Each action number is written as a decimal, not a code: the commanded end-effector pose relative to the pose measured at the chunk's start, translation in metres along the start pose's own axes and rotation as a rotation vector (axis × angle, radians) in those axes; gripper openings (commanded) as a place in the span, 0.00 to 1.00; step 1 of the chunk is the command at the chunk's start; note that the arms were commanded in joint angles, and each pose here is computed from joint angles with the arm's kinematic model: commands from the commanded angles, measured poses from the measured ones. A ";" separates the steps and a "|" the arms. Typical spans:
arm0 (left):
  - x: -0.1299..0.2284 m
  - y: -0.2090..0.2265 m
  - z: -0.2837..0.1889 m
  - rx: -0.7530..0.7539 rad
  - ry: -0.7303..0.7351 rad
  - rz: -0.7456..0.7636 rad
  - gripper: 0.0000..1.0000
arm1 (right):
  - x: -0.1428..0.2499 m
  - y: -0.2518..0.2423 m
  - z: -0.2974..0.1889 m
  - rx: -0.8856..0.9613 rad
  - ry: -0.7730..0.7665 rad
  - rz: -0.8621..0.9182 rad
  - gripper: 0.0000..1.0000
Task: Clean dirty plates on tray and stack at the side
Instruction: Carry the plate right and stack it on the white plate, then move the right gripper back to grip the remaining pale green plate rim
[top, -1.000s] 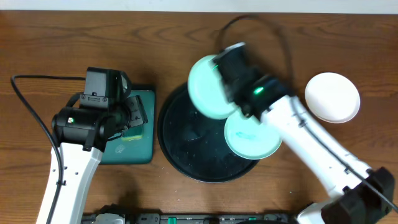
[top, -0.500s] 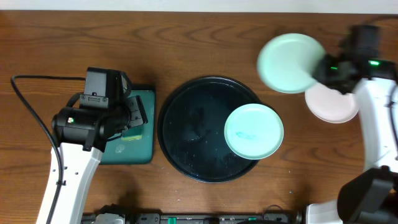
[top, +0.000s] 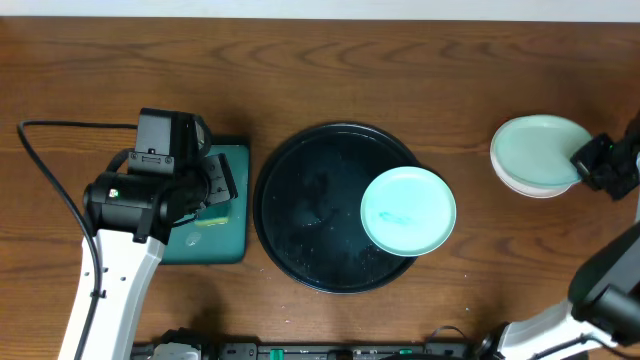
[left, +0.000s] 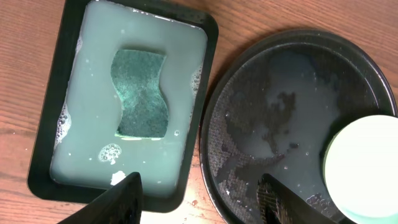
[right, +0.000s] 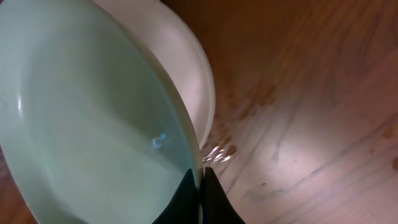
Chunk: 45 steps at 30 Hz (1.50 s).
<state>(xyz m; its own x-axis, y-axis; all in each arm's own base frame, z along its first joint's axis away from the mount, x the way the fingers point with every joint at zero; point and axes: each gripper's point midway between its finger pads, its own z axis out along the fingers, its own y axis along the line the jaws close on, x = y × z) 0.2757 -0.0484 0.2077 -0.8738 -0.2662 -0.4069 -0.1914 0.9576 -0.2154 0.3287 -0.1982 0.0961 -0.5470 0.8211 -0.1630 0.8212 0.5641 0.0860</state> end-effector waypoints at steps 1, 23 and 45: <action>-0.003 -0.001 -0.002 -0.001 -0.008 0.016 0.60 | -0.004 -0.012 0.016 0.042 0.025 0.032 0.02; -0.003 -0.001 -0.002 -0.001 -0.009 0.016 0.60 | 0.014 0.047 0.015 -0.218 0.100 -0.162 0.31; -0.002 -0.001 -0.001 -0.003 -0.003 0.016 0.60 | 0.196 0.143 -0.094 -0.316 0.200 -0.708 0.99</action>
<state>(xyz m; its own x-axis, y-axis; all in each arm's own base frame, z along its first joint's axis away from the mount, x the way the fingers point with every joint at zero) 0.2758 -0.0484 0.2075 -0.8741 -0.2662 -0.4064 -0.1917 0.9577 -0.2148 0.3324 0.0508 0.1775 -0.9617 0.2290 -0.1505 0.1639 0.9209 0.3537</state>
